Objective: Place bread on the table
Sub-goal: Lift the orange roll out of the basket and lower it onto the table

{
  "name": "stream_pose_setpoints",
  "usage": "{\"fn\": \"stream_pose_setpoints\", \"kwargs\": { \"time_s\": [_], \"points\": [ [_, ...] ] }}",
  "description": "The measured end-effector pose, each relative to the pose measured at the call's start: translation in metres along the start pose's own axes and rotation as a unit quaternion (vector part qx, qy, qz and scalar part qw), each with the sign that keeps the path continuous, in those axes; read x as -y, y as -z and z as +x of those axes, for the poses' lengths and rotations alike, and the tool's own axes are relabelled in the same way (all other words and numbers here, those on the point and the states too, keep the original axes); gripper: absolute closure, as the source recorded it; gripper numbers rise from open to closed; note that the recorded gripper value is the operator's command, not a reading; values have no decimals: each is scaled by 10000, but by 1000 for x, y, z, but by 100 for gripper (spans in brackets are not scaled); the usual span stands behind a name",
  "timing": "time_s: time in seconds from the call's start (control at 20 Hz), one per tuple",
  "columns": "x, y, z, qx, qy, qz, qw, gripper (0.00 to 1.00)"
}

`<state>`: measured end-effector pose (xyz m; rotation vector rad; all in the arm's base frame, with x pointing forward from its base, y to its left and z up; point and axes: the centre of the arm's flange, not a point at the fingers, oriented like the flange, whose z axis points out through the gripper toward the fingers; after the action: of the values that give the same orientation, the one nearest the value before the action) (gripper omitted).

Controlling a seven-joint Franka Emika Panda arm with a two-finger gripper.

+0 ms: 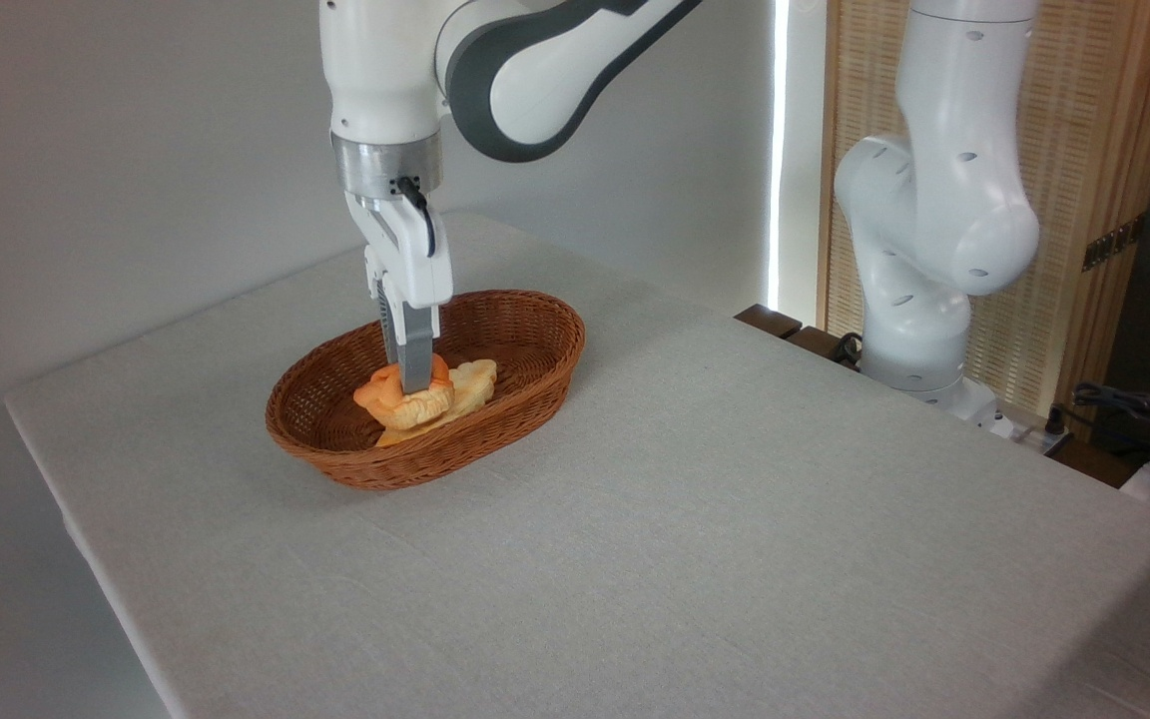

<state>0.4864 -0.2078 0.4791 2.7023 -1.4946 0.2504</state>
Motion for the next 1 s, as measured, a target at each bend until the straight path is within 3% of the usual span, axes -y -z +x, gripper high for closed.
{"fn": "stream_pose_setpoints", "kwargs": {
  "time_s": [0.35,0.65,0.9,1.0],
  "points": [
    [8,27,-9,35,111,-32,9999,75],
    [58,74,-40,-68,485,99,9988,74],
    [91,75,-73,324,237,424,9983,64],
    [104,68,-86,491,236,468,9974,53]
  ]
}}
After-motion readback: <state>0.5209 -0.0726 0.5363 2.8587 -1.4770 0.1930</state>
